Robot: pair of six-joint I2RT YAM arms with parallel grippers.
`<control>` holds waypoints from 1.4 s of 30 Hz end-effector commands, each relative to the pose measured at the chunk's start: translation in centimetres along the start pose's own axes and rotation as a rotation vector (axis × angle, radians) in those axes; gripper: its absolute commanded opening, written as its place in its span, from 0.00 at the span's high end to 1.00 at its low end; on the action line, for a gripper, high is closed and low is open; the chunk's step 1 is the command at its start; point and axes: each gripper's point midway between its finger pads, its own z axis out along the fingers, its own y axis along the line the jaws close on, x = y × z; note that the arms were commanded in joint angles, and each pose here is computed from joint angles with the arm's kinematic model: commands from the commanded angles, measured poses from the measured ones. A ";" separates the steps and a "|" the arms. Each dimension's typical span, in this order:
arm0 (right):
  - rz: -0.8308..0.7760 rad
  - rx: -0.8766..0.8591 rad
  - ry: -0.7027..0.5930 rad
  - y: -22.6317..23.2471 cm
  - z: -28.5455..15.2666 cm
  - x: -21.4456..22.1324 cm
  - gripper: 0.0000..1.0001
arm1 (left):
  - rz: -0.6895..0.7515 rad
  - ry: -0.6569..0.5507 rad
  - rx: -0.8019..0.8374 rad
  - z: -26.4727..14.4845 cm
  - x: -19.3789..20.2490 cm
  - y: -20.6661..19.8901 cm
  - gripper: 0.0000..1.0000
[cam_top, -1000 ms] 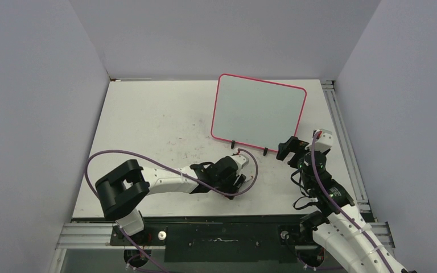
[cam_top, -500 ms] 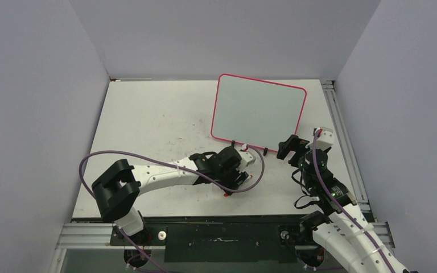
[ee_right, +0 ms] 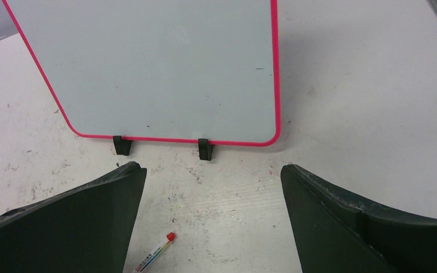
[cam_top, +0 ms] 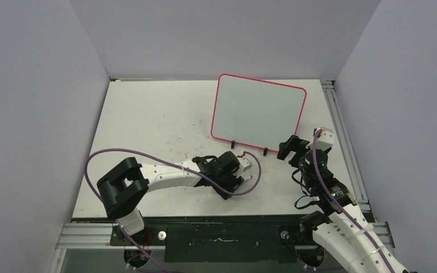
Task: Write a sentence on the whiteboard
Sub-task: Open the whiteboard marker at the center of the board.
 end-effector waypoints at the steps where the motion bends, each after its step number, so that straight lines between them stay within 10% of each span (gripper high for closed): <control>1: 0.021 -0.018 -0.038 0.7 -0.3 -1.7 0.07 | 0.001 -0.039 0.009 0.6 -0.9 -0.8 0.53; 20: 0.034 0.002 -0.037 0.2 0.0 -1.1 0.06 | 0.098 -0.003 -0.170 2.1 0.3 0.3 0.71; 27: 0.012 0.003 -0.052 0.3 -0.8 -2.5 0.06 | 0.114 0.005 -0.171 2.3 0.2 0.4 1.00; 42: -0.030 -0.227 0.117 6.5 -1.4 -3.5 0.10 | 0.052 -0.287 -0.078 -6.0 -8.5 0.9 1.00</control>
